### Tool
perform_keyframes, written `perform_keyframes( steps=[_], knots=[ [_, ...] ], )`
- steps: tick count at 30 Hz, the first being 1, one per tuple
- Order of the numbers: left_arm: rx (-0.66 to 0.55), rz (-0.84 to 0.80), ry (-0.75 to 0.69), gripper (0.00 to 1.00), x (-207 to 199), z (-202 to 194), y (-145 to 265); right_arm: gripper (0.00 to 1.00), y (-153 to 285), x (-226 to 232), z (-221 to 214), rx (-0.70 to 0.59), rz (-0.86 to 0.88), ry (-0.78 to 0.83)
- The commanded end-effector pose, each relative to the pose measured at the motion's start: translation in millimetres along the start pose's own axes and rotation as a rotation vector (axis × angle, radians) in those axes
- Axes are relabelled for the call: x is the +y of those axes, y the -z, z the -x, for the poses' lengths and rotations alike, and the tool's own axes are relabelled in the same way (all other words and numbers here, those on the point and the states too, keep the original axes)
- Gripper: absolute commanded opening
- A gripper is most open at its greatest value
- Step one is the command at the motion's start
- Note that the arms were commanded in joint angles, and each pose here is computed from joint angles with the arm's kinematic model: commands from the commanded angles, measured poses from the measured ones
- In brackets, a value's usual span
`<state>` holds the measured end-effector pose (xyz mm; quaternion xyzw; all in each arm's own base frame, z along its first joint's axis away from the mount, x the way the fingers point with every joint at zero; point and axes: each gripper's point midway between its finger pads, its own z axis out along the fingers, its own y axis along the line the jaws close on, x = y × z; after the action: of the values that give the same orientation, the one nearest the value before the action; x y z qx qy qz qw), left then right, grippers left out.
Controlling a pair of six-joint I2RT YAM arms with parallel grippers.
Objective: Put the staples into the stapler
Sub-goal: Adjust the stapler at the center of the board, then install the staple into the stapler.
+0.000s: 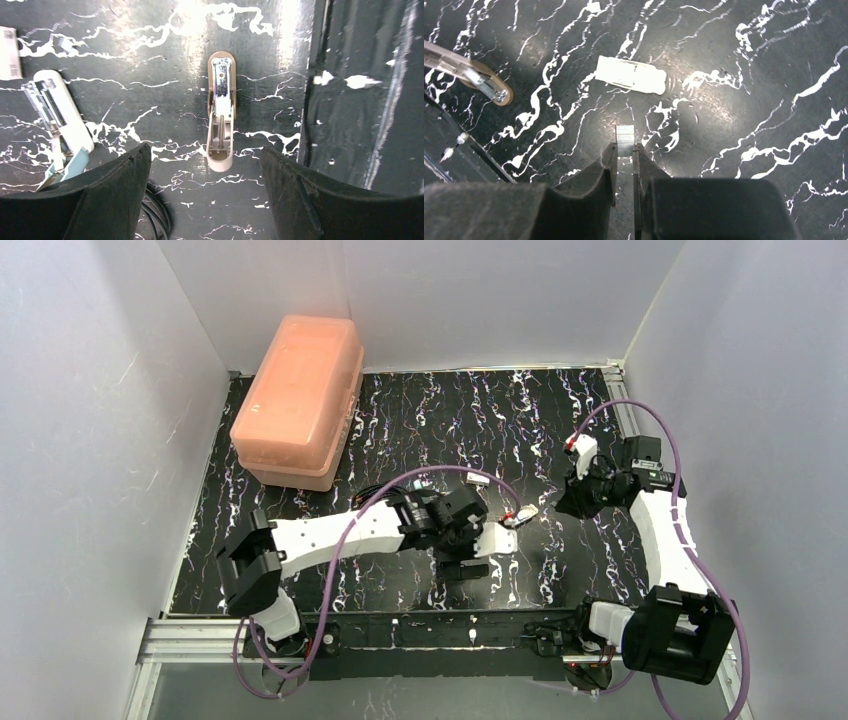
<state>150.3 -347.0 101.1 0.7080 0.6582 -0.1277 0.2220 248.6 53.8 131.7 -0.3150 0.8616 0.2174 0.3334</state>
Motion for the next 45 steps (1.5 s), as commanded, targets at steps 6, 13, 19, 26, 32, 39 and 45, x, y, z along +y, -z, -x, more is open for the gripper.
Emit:
perform_keyframes(
  steps=[6, 13, 19, 26, 32, 39, 45],
  knots=[
    [-0.249, -0.019, 0.222, 0.78, 48, 27, 77, 0.03, 2, 51, 17, -0.011, 0.176, 0.306],
    [-0.371, 0.04, 0.458, 0.78, 103, 7, 119, 0.03, -20, 98, 17, 0.034, 0.286, 0.529],
    [-0.42, 0.116, 0.562, 0.8, 136, -13, 150, 0.03, -43, 136, 9, 0.11, 0.36, 0.67],
    [-0.441, 0.211, 0.64, 0.88, 165, -32, 168, 0.02, -77, 166, -15, 0.236, 0.343, 0.802],
    [-0.45, 0.271, 0.672, 0.99, 181, -43, 180, 0.01, -93, 180, -27, 0.268, 0.348, 0.827],
    [-0.45, 0.287, 0.693, 0.99, 190, -49, 182, 0.01, -103, 190, -36, 0.302, 0.352, 0.837],
    [-0.445, 0.285, 0.705, 0.98, 192, -53, 179, 0.01, -106, 195, -39, 0.322, 0.355, 0.84]
  ],
)
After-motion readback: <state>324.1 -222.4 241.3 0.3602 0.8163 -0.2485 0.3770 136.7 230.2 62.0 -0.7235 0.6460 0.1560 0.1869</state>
